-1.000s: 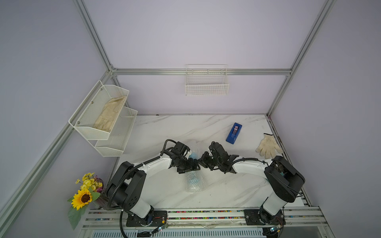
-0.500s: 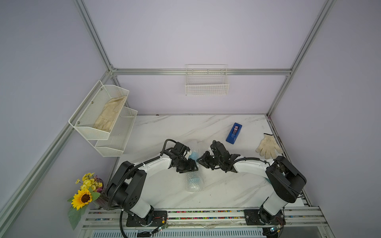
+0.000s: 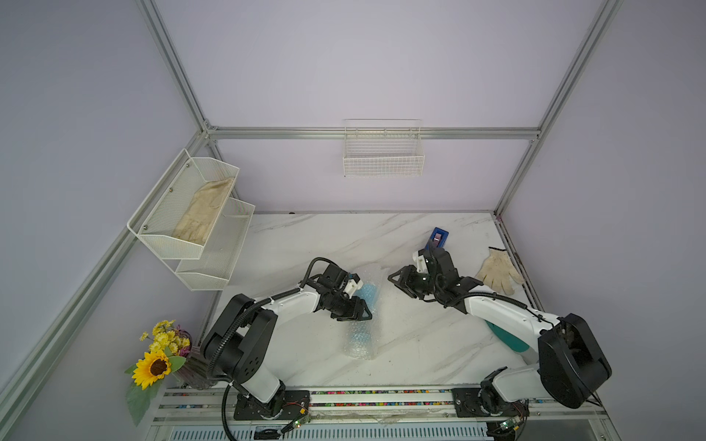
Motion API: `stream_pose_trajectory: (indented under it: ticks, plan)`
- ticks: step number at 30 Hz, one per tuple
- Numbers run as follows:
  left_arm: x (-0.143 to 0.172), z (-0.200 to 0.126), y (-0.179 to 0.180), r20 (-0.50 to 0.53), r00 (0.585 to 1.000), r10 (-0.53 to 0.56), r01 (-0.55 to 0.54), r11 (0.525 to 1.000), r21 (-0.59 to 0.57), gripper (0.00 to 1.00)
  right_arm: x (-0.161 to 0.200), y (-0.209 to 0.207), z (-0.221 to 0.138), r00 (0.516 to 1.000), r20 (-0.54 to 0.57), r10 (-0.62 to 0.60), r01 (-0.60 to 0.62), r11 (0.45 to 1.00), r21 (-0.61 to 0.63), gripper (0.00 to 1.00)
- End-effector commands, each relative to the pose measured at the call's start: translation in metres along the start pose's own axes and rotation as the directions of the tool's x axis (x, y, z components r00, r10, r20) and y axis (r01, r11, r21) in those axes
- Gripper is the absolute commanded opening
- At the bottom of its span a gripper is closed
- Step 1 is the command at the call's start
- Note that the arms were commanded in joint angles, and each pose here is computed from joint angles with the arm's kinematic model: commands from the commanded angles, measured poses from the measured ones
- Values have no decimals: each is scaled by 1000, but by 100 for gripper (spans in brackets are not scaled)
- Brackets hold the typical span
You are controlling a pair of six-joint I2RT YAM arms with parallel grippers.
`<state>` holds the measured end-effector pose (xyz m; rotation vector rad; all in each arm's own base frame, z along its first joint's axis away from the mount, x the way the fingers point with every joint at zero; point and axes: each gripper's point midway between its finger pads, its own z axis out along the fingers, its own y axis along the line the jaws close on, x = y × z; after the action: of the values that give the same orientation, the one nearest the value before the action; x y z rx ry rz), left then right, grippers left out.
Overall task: Wrap wine glasses in bubble wrap
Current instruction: Wrap the wine glass in bubble wrap.
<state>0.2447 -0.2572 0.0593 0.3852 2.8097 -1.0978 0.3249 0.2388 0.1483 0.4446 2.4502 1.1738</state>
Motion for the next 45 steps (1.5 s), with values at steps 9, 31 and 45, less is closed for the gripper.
stream_pose_trajectory:
  ticks: [9, 31, 45]
  plan:
    - [-36, -2, -41, 43, 988, 148, -153, 974, 169, 60, 25, -14, 3, 989, -134, -65, 58, 997, -57, 36]
    - [-39, 0, -42, 42, 986, 162, -166, 970, 178, 75, 64, 15, 46, 971, -237, -40, 8, 990, -138, 31]
    - [-38, -3, -38, 53, 987, 155, -161, 978, 133, 89, 64, 12, 48, 974, -228, -10, -17, 993, -119, 30]
